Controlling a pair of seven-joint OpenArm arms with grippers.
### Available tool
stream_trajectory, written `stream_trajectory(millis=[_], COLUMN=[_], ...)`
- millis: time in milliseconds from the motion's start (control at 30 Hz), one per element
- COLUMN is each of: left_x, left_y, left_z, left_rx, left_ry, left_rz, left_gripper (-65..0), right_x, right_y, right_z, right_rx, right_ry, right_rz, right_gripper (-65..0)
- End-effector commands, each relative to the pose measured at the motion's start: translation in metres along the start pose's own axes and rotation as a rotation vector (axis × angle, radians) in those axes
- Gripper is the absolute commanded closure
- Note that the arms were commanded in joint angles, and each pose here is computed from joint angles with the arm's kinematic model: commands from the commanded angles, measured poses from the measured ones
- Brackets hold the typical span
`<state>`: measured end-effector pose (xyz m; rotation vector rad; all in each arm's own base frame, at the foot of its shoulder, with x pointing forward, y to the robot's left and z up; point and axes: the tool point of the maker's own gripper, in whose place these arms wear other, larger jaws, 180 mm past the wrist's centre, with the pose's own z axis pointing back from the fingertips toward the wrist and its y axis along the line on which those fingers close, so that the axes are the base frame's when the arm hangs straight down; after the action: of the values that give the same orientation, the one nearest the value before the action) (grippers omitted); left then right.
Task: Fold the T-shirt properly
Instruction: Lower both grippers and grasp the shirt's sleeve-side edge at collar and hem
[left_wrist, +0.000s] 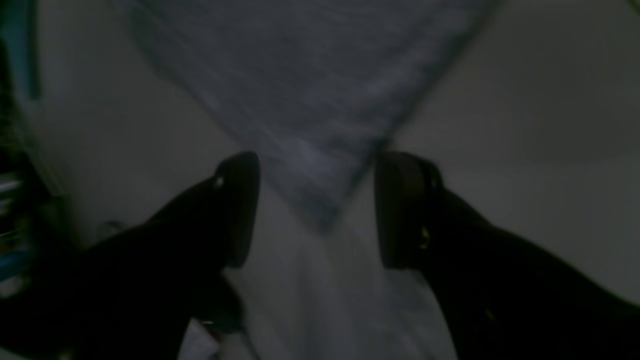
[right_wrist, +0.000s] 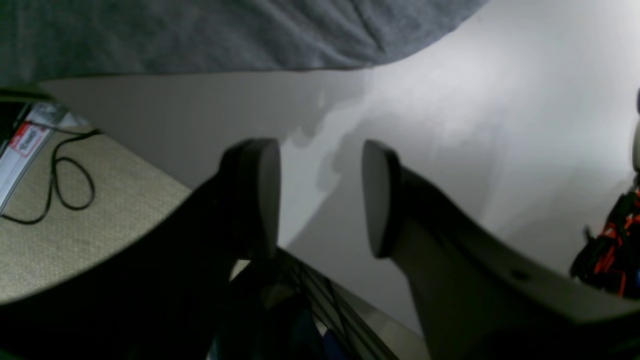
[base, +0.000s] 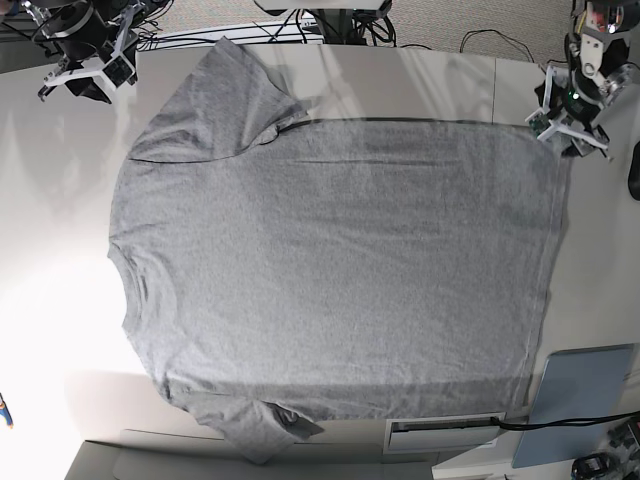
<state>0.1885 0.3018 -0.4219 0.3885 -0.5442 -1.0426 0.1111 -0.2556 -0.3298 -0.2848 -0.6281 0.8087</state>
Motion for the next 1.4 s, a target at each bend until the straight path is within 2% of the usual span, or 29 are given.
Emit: stream_trajectory(millis=[0,200,267,333,433,600,767,967,1067,1200,1367], left_x=[-0.007,-0.011,-0.014,-0.013,-0.006,0.002,0.003,0.005,0.006,0.006,0.006], left_y=[-0.003,0.001,-0.003,-0.011,-0.025,-0.039,-0.038,-0.035,-0.033,-0.033,-0.033], left_z=[-0.002,-0.024,-0.028,-0.029,-0.026,-0.023,-0.023,-0.024,-0.024,-0.024,-0.024], left_rx=[-0.028,-0.043,-0.081,-0.13,-0.194,-0.271,-0.266,-0.247,-0.238,-0.237,-0.238], left_ry=[0.027,0.049,0.055,0.037,-0.015,-0.065,-0.069,-0.08,-0.085,-0.085,-0.085], left_rz=[-0.025,-0.013,-0.018,-0.065,-0.131,-0.136,-0.134,-0.119,-0.112,-0.112,-0.112], left_gripper=[-37.4,-37.3,-37.2,-34.0,-24.8,-0.9,0.0,0.0,0.0,0.0,0.0], right_x=[0.005,-0.001,-0.006,-0.011,-0.012,-0.008,-0.004,0.01,0.015,0.009,0.012], right_y=[-0.006,-0.012,-0.01,-0.007,-0.003,-0.002,0.003,-0.006,0.001,0.011,0.023], right_z=[0.002,0.002,0.002,0.002,0.002,0.002,0.001,-0.009,-0.024,-0.045,-0.061], right_rx=[-0.02,-0.046,-0.033,-0.012,0.015,0.018,0.078,0.098,0.127,0.16,0.212], right_ry=[-0.016,0.028,0.056,0.08,0.085,0.06,0.028,-0.018,-0.038,0.004,-0.014], right_rz=[0.013,0.111,0.168,0.226,0.29,0.393,0.505,0.635,0.655,0.678,0.725], right_gripper=[-26.6,-26.6,-26.6,-26.6,-26.6,-26.6,-26.6,-26.5,-26.5,-26.5,-26.5])
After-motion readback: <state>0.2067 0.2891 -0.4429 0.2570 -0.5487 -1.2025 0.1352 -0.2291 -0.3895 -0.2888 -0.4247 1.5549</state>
